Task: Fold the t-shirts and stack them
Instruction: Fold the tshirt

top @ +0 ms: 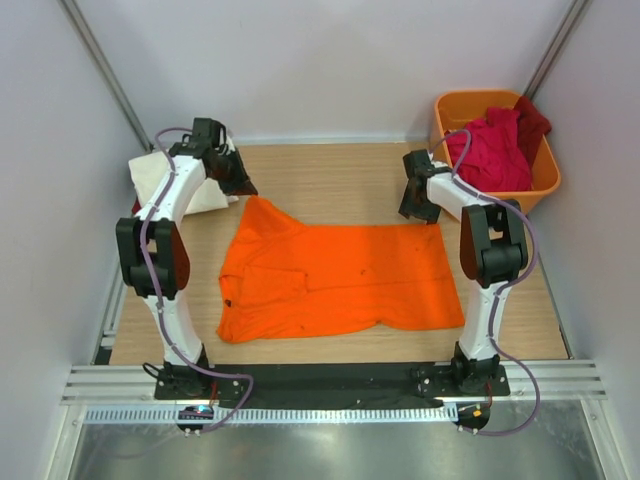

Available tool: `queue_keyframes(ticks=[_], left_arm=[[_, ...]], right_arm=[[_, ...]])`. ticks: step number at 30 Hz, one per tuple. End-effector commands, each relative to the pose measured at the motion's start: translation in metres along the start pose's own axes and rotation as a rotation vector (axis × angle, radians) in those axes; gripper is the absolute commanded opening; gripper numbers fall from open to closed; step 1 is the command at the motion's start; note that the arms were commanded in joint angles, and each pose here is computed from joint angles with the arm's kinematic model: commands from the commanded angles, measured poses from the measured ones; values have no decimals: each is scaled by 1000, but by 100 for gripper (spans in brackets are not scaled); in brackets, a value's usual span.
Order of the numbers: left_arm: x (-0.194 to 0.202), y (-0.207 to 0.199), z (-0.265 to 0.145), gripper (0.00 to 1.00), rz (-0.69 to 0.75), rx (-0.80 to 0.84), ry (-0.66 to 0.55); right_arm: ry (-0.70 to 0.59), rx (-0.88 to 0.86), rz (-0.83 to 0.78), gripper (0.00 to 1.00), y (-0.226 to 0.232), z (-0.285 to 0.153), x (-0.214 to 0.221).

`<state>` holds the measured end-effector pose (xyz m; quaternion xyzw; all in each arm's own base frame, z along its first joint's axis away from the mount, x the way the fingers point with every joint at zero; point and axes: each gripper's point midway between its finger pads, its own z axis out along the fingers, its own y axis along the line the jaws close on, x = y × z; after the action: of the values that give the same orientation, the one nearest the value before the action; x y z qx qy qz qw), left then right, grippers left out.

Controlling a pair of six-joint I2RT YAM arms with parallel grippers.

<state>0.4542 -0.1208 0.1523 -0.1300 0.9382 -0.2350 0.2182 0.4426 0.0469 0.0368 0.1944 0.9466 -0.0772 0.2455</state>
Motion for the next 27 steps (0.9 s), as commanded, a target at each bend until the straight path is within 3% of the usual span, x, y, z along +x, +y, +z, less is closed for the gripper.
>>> queue_keyframes(ticks=[1,14,21,24,27], left_arm=[[-8,-20,-21,0,17,76,-47],[-11,-16,-21,0,9,76,-52],[-13,-14,-22,0,3,74,-56],[-13,-13,-22,0,1,76,-55],[-13,-13,-22,0,0,76,-54]], right_arm=[[-51,35,47,61,-5,3,-16],[-15,69,47,56,-21,12,10],[-19,79,39,38,-31,2,16],[-5,78,37,36,-33,2,22],[3,69,40,24,-33,2,28]])
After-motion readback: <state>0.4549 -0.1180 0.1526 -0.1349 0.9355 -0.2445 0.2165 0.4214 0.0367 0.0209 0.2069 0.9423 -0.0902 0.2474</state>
